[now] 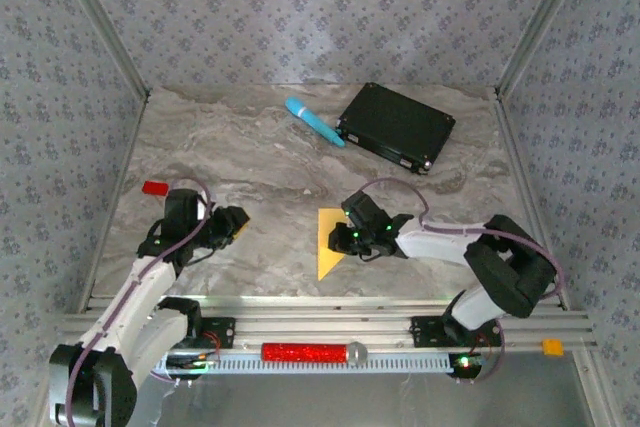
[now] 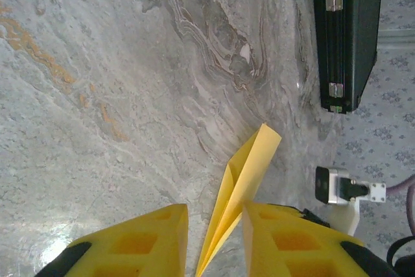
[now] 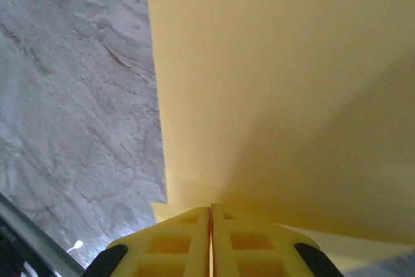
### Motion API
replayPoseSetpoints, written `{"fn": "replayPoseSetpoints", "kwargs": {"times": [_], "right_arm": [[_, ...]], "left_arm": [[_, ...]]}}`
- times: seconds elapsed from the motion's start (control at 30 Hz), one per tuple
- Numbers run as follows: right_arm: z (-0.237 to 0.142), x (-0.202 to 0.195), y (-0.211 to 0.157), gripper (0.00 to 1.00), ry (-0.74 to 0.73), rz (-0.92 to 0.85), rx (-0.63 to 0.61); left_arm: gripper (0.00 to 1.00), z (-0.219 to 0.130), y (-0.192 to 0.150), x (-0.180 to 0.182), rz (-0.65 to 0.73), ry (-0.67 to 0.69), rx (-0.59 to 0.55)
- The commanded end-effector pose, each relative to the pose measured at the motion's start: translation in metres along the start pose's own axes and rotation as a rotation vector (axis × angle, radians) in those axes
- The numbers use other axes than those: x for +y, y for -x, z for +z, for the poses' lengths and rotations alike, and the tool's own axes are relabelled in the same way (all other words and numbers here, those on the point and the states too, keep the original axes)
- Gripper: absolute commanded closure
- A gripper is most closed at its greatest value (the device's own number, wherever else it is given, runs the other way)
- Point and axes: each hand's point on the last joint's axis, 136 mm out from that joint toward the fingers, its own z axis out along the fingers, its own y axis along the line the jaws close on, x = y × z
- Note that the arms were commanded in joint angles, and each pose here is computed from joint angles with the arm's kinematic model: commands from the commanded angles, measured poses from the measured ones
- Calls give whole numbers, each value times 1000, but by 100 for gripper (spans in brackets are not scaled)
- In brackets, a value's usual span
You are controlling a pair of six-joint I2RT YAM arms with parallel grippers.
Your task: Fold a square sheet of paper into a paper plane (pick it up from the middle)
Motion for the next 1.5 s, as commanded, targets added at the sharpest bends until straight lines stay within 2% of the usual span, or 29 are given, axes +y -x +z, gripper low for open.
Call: {"fn": "replayPoseSetpoints", "kwargs": {"times": [0.0, 0.13, 0.27, 0.33, 0.5, 0.57, 0.6, 0.83, 0.97, 1.1, 1.3, 1.47], "right_arm": [[19, -2, -5, 92, 19, 85, 43], [35, -18, -15, 94, -21, 159, 71], [43, -8, -19, 92, 2, 174, 66], [43, -4, -18, 88, -4, 184, 41], [18, 39, 1, 70, 167, 129, -68], [3, 43, 12, 69, 199, 125, -105], [-4, 39, 18, 73, 193, 136, -119], [-42, -19, 33, 75, 32, 175, -192], [-56, -34, 34, 76, 64, 237, -204], [-61, -31, 36, 76, 124, 218, -190], [-56, -23, 30, 62, 160, 202, -130], [-44, -16, 25, 56, 177, 203, -49]], "left_arm": [[75, 4, -2, -14, 5, -62, 30], [76, 10, -4, -18, 21, -54, 60], [79, 18, -9, -21, 41, -53, 93], [81, 24, -11, -24, 50, -55, 115], [87, 44, -21, -40, 97, -64, 184], [89, 55, -27, -50, 125, -77, 219], [90, 61, -30, -55, 138, -80, 240], [97, 107, -59, -78, 231, -61, 396], [97, 132, -71, -74, 231, -50, 471], [98, 150, -79, -56, 230, 7, 520], [99, 164, -84, -31, 203, 62, 547], [100, 167, -85, -14, 181, 86, 555]]}}
